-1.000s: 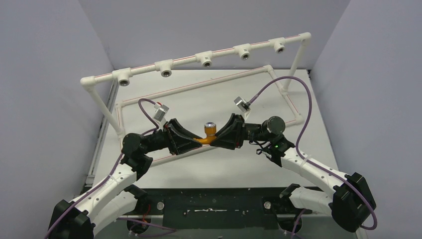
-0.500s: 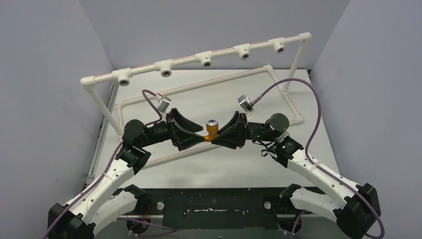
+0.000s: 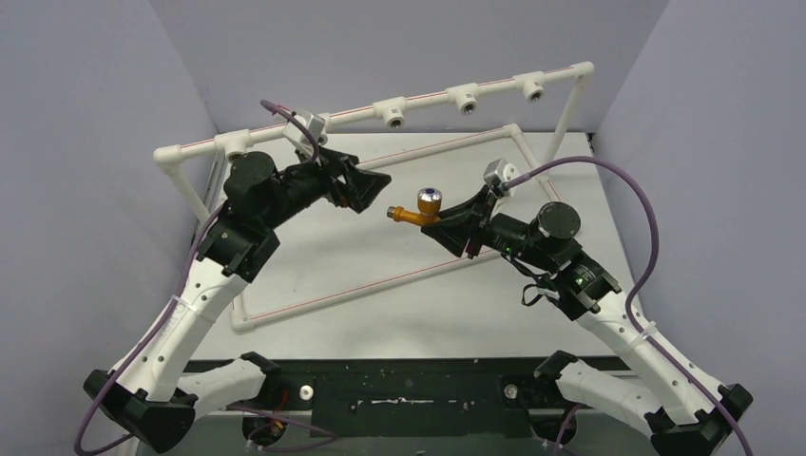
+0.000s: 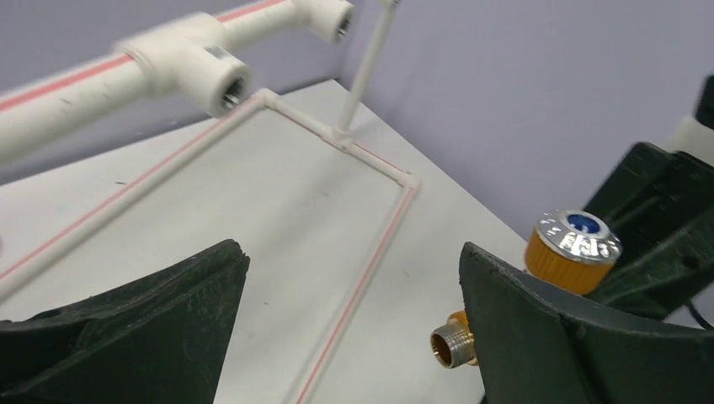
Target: Install the water faucets
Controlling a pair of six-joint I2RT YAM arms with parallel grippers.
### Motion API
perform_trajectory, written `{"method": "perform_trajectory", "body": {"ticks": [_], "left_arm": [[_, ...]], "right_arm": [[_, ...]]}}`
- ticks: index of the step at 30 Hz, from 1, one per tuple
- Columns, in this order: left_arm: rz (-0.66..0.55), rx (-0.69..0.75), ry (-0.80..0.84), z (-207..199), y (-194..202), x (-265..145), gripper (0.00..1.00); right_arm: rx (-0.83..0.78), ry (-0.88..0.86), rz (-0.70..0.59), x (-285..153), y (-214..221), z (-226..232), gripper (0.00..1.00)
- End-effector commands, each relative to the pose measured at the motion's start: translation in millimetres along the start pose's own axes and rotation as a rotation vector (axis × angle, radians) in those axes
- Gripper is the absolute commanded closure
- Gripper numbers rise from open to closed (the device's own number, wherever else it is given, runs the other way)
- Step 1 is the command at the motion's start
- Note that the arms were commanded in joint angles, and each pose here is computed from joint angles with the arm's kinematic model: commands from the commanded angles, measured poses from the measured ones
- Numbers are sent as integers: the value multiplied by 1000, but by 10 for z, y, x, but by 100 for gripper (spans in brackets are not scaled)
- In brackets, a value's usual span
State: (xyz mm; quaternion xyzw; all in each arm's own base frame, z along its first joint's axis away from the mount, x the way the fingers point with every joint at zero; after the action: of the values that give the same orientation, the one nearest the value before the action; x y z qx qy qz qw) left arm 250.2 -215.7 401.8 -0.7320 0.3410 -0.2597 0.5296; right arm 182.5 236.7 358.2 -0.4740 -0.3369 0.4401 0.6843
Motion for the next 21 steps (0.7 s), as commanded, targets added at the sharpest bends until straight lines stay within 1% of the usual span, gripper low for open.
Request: {"method": "perform_trajectory", "body": {"ticks": [1, 4, 6, 9, 12, 13, 17, 21], "left_arm": [[-70, 171, -240, 294, -476, 14, 5], [-118, 233, -313, 370, -773, 69, 4], [-129, 271, -364, 442, -939, 130, 4], [-141, 316, -497, 636, -1156, 206, 3], [-183, 348, -628, 872, -1401, 247, 3], [-195, 358, -654, 969, -1451, 275, 3], [-249, 372, -733, 1320, -1639, 350, 3], [-249, 348, -762, 1723, -1662, 509, 3]], "right_arm": [[-136, 203, -90, -78, -401, -189, 100], [-182, 263, -116, -79, -528, -253, 100], [-210, 295, -137, -69, -610, -287, 100], [-264, 341, -153, -15, -703, -358, 100], [-322, 385, -171, 55, -782, -392, 100], [-351, 407, -197, 75, -841, -403, 100], [-430, 443, -232, 182, -898, -386, 100], [-462, 533, -283, 237, -951, -490, 100]]}}
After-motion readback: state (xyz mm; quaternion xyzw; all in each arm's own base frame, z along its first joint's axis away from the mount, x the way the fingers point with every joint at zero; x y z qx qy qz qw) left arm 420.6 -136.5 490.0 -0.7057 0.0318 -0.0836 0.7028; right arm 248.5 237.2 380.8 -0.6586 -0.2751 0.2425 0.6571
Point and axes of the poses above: each gripper's point midway between its finger pads, its own x axis out along the fingers, its own z axis along the line the jaws close on, y = z × x, the point moved 4 cm from there along -x, back along the fingers, and after that the axes turned 5 degrees about x, right-handed, at the moved point
